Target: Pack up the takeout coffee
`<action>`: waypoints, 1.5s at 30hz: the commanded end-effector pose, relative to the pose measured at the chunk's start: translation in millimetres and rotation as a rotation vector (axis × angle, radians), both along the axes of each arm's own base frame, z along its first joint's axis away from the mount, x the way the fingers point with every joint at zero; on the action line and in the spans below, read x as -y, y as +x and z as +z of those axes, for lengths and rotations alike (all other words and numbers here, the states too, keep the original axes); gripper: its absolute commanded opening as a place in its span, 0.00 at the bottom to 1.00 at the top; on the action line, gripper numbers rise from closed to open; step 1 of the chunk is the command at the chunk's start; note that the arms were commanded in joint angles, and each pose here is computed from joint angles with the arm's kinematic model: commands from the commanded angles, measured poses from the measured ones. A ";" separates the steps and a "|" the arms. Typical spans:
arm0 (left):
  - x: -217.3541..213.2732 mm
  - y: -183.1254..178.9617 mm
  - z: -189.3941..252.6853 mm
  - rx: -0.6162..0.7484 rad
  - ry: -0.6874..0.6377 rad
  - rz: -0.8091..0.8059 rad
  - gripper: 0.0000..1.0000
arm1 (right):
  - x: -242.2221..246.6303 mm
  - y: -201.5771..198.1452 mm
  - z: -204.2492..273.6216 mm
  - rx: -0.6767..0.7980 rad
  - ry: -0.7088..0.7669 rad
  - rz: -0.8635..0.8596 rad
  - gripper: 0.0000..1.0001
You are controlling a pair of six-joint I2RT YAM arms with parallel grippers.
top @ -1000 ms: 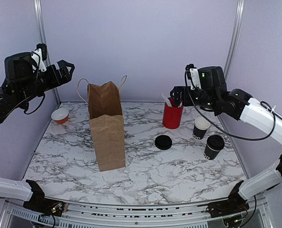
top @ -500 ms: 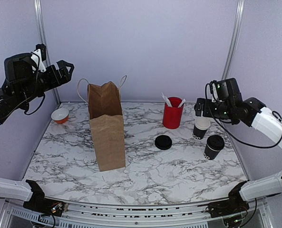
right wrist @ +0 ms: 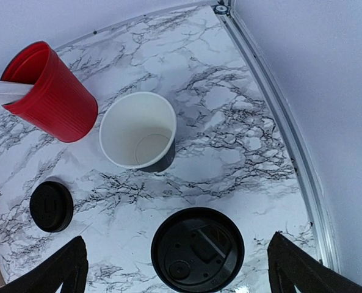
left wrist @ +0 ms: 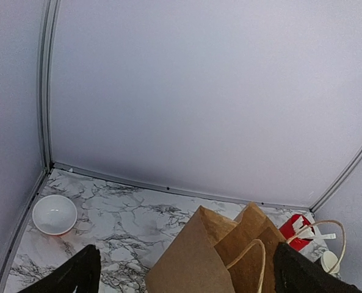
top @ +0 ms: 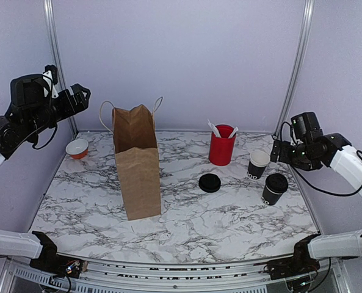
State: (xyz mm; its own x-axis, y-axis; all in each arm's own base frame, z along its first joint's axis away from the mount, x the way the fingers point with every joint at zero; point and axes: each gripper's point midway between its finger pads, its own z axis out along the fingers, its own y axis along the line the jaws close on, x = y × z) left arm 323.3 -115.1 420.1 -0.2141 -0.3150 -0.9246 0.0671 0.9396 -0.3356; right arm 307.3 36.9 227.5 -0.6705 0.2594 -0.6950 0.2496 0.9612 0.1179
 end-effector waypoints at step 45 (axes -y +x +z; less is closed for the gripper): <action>-46.0 27.1 -121.4 -0.294 -0.125 0.006 0.99 | 1.6 -24.0 -75.9 -0.233 -0.019 0.028 0.98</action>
State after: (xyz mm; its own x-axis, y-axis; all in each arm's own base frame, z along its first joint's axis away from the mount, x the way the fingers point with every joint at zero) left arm 350.4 -70.2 302.1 -0.4647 -0.4115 -0.7841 -0.0484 0.8960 -0.4415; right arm 279.5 34.9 151.8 -0.8202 0.2316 -0.5232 0.2488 0.9678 0.0383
